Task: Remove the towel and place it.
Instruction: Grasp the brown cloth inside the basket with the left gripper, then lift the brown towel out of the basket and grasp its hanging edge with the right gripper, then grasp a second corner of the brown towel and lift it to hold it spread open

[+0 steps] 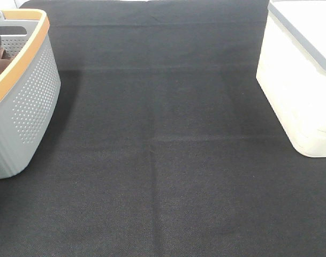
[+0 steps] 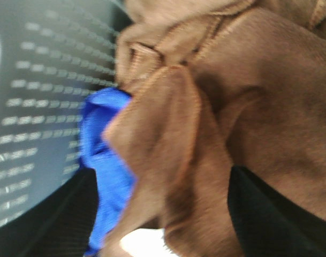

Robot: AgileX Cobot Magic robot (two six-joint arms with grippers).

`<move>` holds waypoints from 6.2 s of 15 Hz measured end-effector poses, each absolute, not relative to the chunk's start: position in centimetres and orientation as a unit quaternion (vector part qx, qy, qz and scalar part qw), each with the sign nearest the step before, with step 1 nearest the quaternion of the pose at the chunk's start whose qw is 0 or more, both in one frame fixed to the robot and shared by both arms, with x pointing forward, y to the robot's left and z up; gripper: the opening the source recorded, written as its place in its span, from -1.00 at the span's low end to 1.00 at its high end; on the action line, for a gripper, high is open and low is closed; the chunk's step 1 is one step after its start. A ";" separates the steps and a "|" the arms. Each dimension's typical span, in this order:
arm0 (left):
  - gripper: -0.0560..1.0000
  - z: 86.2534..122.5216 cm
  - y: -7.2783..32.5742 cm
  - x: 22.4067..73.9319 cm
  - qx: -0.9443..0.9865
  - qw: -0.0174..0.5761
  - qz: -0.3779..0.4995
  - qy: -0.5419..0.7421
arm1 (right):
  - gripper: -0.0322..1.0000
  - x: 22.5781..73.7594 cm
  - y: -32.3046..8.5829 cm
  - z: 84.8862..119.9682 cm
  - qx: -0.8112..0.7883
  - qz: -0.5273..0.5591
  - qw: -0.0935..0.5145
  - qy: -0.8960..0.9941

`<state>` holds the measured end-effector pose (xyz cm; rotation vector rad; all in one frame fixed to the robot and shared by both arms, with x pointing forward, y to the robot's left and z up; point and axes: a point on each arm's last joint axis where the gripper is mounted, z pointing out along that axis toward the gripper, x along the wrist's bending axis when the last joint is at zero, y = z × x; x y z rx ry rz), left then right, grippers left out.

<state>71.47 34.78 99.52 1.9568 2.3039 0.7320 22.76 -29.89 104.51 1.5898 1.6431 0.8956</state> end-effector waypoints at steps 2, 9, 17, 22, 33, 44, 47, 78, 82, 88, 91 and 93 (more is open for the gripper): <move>0.19 98.5 34.6 72.0 0.630 0.023 0.230 0.741 | 0.56 22.8 -29.9 104.5 0.610 0.343 0.336 0.630; -0.89 98.9 34.4 71.7 0.644 0.023 0.218 0.733 | 0.56 22.8 -29.9 104.5 0.610 0.343 0.336 0.630; -0.89 117.7 32.4 63.2 0.596 0.215 0.250 0.732 | 0.56 22.8 -29.9 104.5 0.610 0.343 0.336 0.630; -0.89 125.6 28.0 58.7 0.586 0.398 0.295 0.641 | 0.56 22.8 -29.9 104.5 0.610 0.343 0.336 0.630; -0.89 132.4 15.2 54.5 0.536 0.668 0.319 0.407 | 0.55 26.8 -26.7 106.8 0.589 0.477 0.194 0.623; -0.89 131.0 8.5 53.5 0.566 0.694 0.277 0.347 | 0.52 36.0 -22.8 109.5 0.403 0.528 0.069 0.745; -0.89 130.2 6.8 53.2 0.582 0.691 0.260 0.340 | 0.48 38.5 -22.2 109.2 0.377 0.546 0.055 0.746; -0.89 129.1 5.9 53.7 0.597 0.679 0.257 0.341 | 0.04 47.5 -10.8 105.1 0.337 0.484 0.168 0.790; -0.89 129.1 5.9 53.7 0.598 0.678 0.260 0.340 | 0.14 47.4 -11.5 103.9 0.379 0.468 0.175 0.779; -0.89 129.1 5.9 53.7 0.597 0.678 0.260 0.339 | 0.19 48.1 -12.2 103.9 0.422 0.464 0.208 0.751; -0.89 129.1 5.9 53.7 0.597 0.679 0.261 0.339 | 0.19 47.8 -12.7 102.9 0.429 0.449 0.210 0.755; -0.89 129.1 5.9 53.7 0.597 0.679 0.261 0.339 | 0.19 47.8 -12.7 102.9 0.430 0.449 0.212 0.754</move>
